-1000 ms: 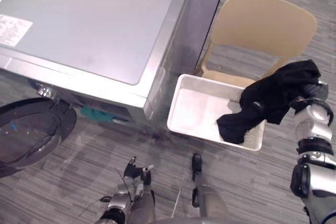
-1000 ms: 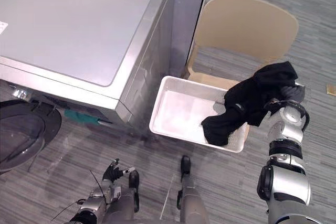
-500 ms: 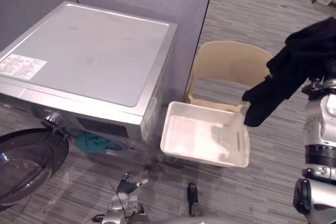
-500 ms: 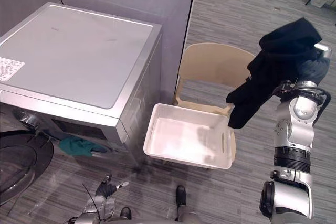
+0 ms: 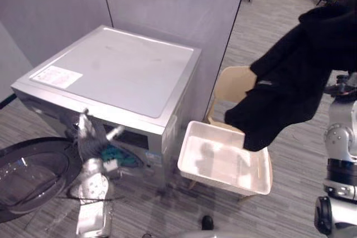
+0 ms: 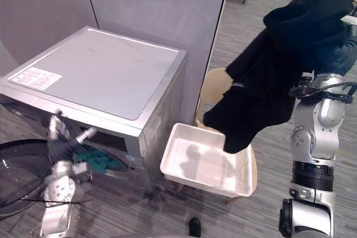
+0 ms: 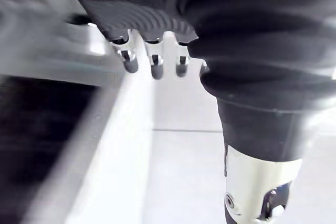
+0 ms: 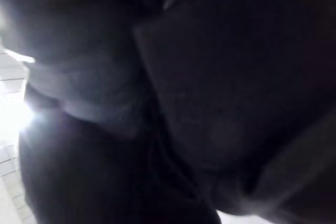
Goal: Pick up the laundry basket with both hands and put the clothes into the washing machine.
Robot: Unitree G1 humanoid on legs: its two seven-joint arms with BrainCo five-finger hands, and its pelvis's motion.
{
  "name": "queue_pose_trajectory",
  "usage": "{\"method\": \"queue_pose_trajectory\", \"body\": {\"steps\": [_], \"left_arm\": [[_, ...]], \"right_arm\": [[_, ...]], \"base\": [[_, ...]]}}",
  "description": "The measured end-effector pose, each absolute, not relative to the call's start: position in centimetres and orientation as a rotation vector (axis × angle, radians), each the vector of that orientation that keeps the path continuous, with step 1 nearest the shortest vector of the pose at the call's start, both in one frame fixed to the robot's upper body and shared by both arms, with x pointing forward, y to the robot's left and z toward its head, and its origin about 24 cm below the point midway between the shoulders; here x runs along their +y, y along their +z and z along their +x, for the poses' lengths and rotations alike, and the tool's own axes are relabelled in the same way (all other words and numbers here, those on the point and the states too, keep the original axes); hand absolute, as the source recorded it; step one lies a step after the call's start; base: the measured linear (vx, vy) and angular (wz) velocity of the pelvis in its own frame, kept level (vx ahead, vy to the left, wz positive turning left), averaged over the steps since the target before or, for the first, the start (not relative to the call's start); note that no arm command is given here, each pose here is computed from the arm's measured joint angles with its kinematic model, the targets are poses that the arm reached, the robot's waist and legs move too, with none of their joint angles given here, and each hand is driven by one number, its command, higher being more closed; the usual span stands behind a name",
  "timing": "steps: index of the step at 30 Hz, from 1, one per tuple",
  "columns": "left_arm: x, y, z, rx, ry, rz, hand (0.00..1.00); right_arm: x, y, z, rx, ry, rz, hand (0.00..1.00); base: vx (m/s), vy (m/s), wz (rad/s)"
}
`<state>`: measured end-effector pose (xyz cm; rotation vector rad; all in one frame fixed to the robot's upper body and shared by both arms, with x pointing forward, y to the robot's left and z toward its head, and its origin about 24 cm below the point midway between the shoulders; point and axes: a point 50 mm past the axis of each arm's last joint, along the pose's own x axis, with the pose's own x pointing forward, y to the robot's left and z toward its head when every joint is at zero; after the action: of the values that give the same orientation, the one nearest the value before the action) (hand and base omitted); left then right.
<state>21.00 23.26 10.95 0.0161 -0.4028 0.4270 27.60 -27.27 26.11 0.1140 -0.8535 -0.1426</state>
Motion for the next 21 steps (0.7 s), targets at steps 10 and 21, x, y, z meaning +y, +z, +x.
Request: {"method": "queue_pose_trajectory", "body": {"steps": [10, 21], "left_arm": [[18.7, 22.8, 20.7, -1.046, 0.175, -0.105, 0.00], [11.4, 24.1, 24.2, -0.962, -0.323, -0.374, 0.00]], "right_arm": [[-23.0, 29.3, 28.8, -0.927, 0.070, 0.132, 1.00], [-19.4, 31.0, 29.5, -0.957, 0.214, 0.132, 1.00]], "base": [[-0.02, -0.002, -0.05], [-0.01, -0.006, -0.08]]}}
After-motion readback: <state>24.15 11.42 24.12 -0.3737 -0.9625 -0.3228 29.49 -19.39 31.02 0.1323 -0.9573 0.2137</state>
